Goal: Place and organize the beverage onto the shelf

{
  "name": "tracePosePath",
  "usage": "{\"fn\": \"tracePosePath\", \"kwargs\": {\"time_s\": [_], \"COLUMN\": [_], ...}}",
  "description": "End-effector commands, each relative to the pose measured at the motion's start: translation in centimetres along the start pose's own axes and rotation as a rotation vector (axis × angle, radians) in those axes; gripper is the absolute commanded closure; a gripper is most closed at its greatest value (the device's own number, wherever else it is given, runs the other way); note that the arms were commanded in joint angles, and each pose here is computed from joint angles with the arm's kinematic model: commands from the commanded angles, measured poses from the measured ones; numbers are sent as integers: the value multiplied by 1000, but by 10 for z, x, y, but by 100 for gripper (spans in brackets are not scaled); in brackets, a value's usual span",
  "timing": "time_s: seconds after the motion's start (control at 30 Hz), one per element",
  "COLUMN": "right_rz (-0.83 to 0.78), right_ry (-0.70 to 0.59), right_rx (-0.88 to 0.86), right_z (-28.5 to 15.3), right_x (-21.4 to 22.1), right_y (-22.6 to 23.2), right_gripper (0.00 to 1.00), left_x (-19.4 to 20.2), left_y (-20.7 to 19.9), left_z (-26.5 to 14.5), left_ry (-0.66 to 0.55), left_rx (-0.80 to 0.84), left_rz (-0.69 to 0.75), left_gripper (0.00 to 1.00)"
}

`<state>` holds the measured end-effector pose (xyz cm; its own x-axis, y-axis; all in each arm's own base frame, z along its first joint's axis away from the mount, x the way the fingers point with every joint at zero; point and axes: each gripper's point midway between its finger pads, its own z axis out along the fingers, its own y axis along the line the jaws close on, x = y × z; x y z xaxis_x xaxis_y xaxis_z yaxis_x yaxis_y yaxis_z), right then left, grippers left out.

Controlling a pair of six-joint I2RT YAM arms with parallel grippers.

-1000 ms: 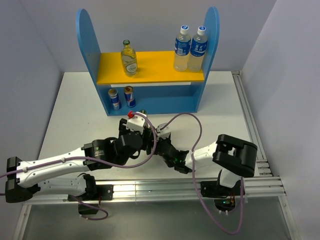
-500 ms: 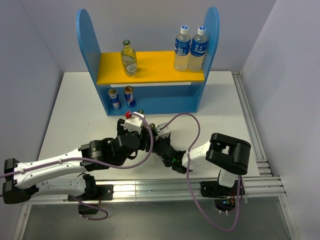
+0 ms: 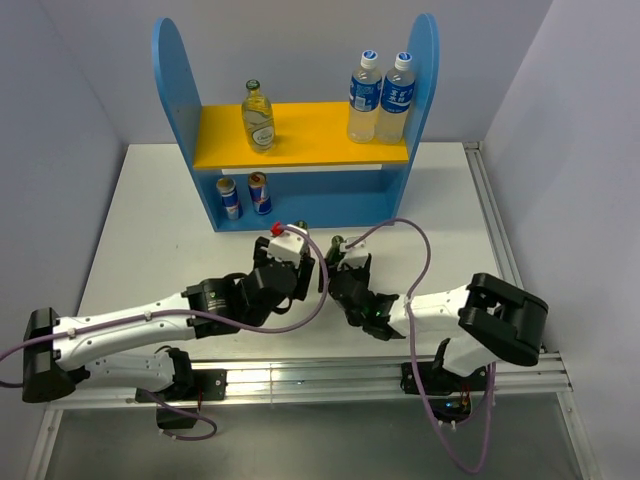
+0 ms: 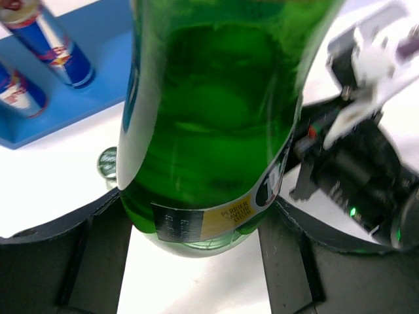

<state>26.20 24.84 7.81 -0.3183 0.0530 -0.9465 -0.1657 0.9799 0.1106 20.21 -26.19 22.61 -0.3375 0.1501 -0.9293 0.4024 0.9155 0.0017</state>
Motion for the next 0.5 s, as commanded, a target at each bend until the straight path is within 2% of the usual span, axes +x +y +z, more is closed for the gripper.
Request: {"fn": "tracePosePath", "kwargs": {"time_s": [0.0, 0.27, 0.47], "right_rz": [180, 227, 234], "right_ry": [-146, -187, -188], "right_rx": [53, 150, 173], "right_z": [8, 48, 85], "right_x": [-65, -111, -134], "right_y": [-6, -49, -61], "right_gripper": [100, 100, 100], "left_x": [-51, -47, -42], "left_y": [-19, -32, -33], "left_z": [4, 24, 35], "left_ry": [-155, -146, -136], "left_rx": [60, 83, 88], "left_rz": [-131, -124, -130], "left_gripper": [100, 100, 100]}}
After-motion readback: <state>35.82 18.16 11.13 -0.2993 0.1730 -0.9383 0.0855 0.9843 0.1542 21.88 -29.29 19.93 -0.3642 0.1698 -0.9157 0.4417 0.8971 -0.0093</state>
